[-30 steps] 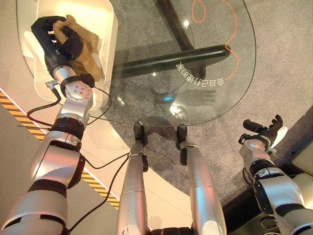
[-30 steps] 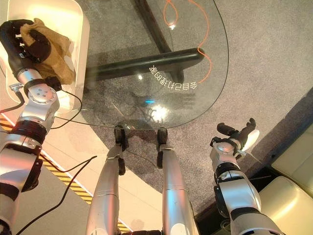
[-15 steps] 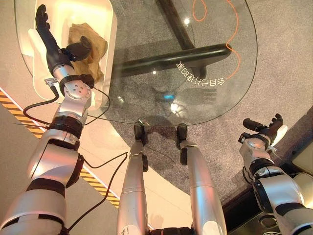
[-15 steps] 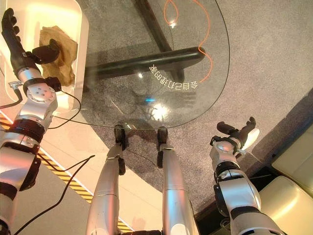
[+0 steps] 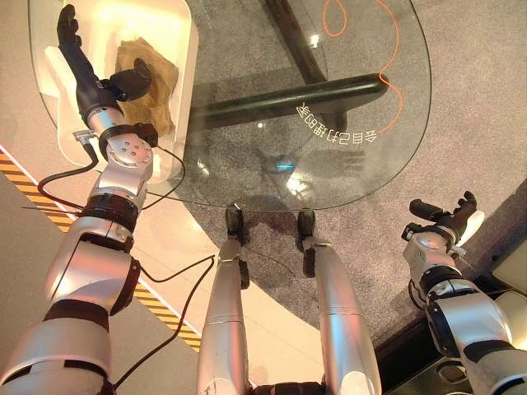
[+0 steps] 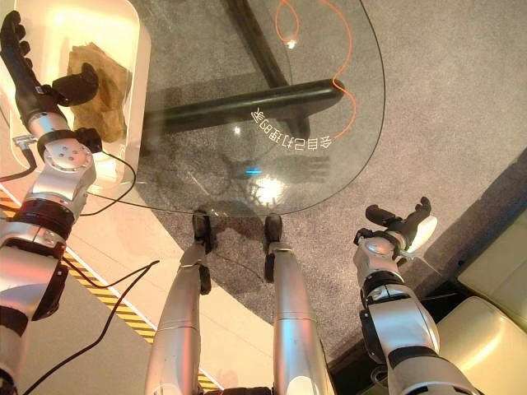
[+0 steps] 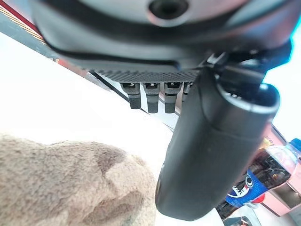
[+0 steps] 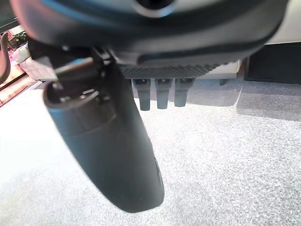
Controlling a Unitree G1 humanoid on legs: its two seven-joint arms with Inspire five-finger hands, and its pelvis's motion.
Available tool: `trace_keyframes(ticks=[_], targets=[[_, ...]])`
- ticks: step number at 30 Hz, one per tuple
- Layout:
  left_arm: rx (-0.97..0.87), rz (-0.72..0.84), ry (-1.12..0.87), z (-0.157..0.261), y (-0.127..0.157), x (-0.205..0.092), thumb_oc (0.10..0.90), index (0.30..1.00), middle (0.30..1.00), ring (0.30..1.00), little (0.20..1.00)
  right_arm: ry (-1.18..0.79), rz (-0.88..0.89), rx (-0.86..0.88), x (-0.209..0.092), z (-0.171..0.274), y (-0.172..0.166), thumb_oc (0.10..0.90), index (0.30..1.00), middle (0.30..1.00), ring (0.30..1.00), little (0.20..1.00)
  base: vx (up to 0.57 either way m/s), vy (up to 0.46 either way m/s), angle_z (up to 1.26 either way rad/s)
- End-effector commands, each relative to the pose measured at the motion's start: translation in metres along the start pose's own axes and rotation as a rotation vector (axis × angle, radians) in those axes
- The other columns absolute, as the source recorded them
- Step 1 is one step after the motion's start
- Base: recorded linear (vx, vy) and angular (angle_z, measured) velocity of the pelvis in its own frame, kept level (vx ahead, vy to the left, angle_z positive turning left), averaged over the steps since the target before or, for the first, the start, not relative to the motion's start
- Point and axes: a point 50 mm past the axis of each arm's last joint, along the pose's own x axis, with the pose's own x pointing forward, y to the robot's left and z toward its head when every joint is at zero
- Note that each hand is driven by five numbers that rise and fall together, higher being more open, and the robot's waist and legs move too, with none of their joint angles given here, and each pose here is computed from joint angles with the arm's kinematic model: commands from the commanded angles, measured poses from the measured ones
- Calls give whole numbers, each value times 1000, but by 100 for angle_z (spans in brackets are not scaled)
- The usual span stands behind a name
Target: Wipe the table with a cloth and put it in the basket.
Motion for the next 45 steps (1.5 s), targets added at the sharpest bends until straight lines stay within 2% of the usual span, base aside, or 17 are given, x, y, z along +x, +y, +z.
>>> trace_keyframes(ticks=[1,8,15,21,27,29,33,35,38,39,45], targets=[[-126,207,-215,50,35,26,800,900,900,900,900,3,11,-18,11,-11,-26,800,900,900,900,900,0,0,0],[-185,217,-211,35,48,19,800,900,900,900,900,79,90,-60,1,-47,-31,800,900,900,900,900,0,0,0],[-199,168,-109,-5,69,7,800,900,900,900,900,167,122,-156,-8,-85,-51,800,900,900,900,900,40,-12,-5],[-189,148,57,-71,103,-29,800,900,900,900,900,272,127,-282,-25,-134,-90,800,900,900,900,900,60,11,-1],[-145,51,296,-135,117,-84,800,900,900,900,900,362,139,-404,-44,-167,-114,800,900,900,900,900,73,16,7],[-71,-36,423,-166,118,-127,800,900,900,900,900,419,150,-458,-56,-183,-123,800,900,900,900,900,105,26,7],[33,-165,629,-202,126,-177,800,900,900,900,900,517,181,-539,-69,-202,-141,800,900,900,900,900,112,12,12],[144,-284,784,-224,136,-216,800,900,900,900,900,570,226,-596,-77,-212,-150,800,900,900,900,900,102,10,6],[245,-402,967,-243,147,-259,800,900,900,900,900,622,279,-640,-83,-220,-156,800,900,900,900,900,46,11,-1],[301,-477,1074,-251,155,-289,800,900,900,900,900,655,313,-665,-88,-225,-158,800,900,900,900,900,38,12,-1],[424,-684,1334,-258,169,-360,800,900,900,900,900,748,440,-784,-106,-240,-162,800,900,900,900,900,17,7,-2]])
